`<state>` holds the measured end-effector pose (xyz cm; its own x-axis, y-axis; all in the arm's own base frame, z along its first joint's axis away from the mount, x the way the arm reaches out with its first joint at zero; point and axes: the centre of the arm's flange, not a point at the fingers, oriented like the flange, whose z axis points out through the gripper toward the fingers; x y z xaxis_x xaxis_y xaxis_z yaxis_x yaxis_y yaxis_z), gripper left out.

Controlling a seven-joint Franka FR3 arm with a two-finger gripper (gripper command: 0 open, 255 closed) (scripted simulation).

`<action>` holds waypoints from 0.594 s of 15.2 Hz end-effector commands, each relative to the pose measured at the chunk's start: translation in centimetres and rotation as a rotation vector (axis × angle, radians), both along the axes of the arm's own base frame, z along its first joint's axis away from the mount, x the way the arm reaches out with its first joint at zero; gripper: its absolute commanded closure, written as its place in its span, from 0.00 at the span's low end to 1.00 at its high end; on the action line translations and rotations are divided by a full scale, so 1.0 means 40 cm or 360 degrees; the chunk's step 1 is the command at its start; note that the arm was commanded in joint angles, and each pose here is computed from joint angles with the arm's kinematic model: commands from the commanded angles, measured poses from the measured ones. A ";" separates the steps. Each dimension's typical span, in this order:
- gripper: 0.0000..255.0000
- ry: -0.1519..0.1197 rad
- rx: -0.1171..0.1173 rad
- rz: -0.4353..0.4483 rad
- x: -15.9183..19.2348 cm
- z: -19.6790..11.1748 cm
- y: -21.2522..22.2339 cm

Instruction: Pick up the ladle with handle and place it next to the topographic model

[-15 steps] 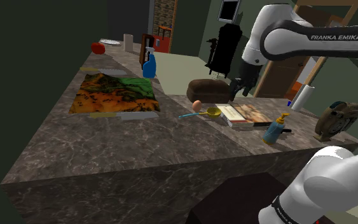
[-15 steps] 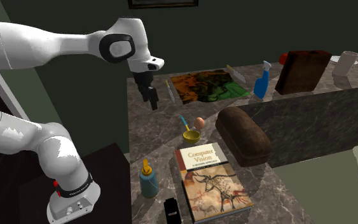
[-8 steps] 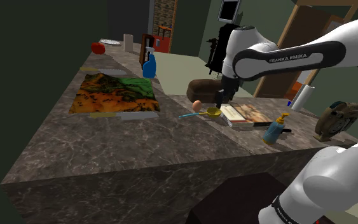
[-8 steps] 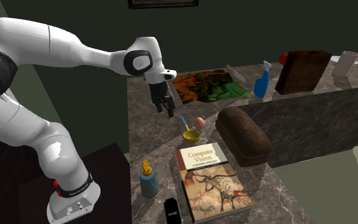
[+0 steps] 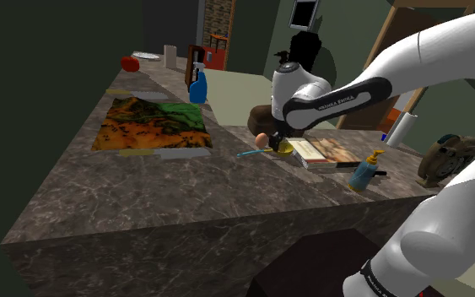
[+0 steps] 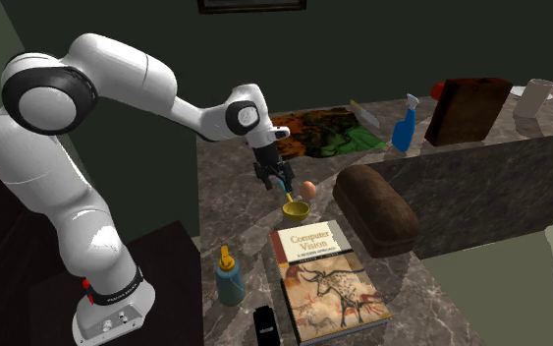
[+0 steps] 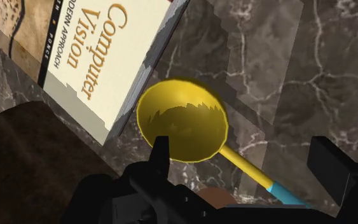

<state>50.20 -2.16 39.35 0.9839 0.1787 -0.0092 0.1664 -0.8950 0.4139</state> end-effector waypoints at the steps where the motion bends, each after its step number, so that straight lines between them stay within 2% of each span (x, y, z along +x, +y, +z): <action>1: 0.00 0.0010 -0.0047 0.0041 0.026 -0.043 0.001; 9: 0.00 0.0010 -0.0047 0.0041 0.034 -0.133 -0.043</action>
